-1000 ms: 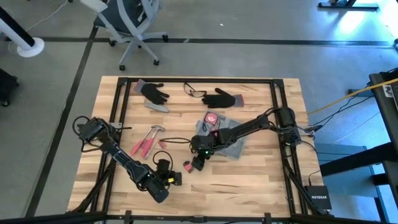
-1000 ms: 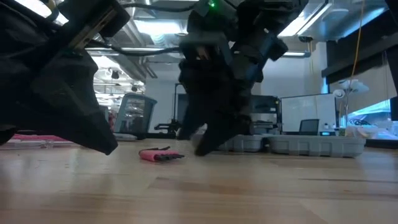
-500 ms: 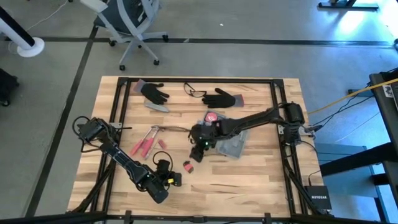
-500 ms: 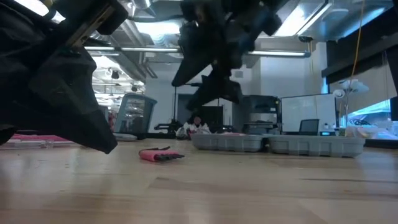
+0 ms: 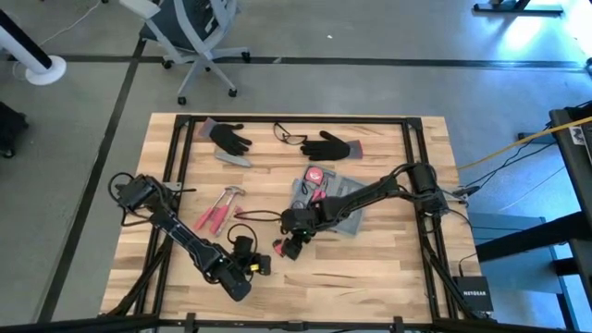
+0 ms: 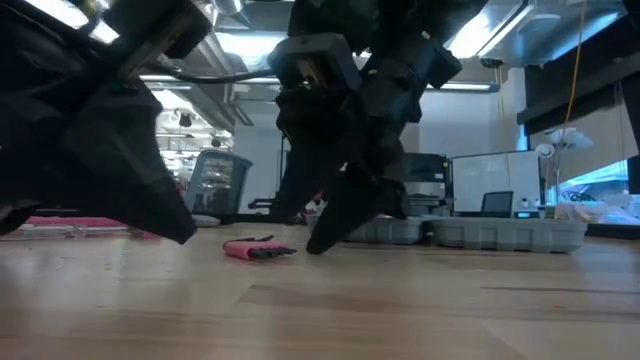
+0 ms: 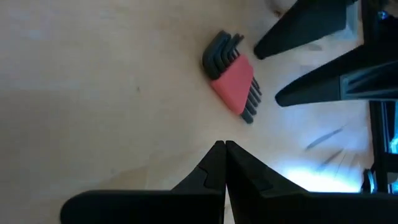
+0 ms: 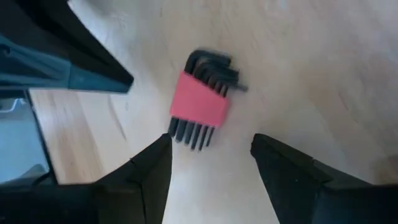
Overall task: Prefit tool cases
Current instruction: Put the orange Allen wrench set into the gray prefit tool case, then put the orange allen wrench set into the gray tool case
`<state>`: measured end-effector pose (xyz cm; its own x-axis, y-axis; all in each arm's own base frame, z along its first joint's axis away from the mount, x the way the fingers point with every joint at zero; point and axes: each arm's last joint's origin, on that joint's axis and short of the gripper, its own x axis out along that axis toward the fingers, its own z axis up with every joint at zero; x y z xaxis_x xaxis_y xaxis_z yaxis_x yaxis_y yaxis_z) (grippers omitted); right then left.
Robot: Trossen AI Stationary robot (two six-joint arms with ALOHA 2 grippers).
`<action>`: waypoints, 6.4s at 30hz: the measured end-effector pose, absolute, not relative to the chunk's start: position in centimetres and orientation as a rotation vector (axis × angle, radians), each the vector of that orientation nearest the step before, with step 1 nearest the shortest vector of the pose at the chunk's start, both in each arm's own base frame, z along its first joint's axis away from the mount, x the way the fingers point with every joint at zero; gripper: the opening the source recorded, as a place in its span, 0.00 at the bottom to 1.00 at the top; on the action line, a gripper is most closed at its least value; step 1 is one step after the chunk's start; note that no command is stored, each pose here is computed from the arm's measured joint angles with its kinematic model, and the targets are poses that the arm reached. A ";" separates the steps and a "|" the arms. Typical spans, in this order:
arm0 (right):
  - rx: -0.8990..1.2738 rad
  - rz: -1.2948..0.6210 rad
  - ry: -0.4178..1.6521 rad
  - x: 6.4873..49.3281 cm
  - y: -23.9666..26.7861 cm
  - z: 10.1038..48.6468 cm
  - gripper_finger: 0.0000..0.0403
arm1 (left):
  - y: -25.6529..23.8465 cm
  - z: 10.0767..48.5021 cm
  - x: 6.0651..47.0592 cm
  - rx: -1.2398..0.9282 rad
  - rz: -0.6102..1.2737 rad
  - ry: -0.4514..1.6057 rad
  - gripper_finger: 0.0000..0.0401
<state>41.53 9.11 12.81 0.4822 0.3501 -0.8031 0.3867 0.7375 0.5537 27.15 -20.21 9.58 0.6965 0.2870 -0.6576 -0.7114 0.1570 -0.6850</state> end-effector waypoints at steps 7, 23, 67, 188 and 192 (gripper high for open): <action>0.785 -0.008 1.045 42.0 9.0 13.0 0.55 | -18.9 9.6 28.1 -1.201 0.779 0.361 0.00; 0.817 0.064 1.024 42.8 9.1 11.5 0.55 | -22.3 9.6 25.2 -1.249 0.712 0.399 0.00; 1.003 0.326 1.023 43.9 5.0 11.8 0.55 | -21.5 10.6 27.5 -1.464 0.683 0.119 0.00; 1.129 -0.073 0.986 41.1 7.8 10.8 0.57 | -17.6 10.1 28.8 -0.156 0.264 0.780 0.00; 1.189 -0.072 0.979 41.3 7.9 10.5 0.60 | -17.7 9.6 29.1 -0.198 0.282 0.759 0.00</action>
<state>41.30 7.92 10.51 0.6066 0.4285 -0.6697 0.5220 0.4207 0.7420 29.06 -17.74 9.65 0.6906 0.1798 -0.7006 -0.3213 0.9440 -0.0745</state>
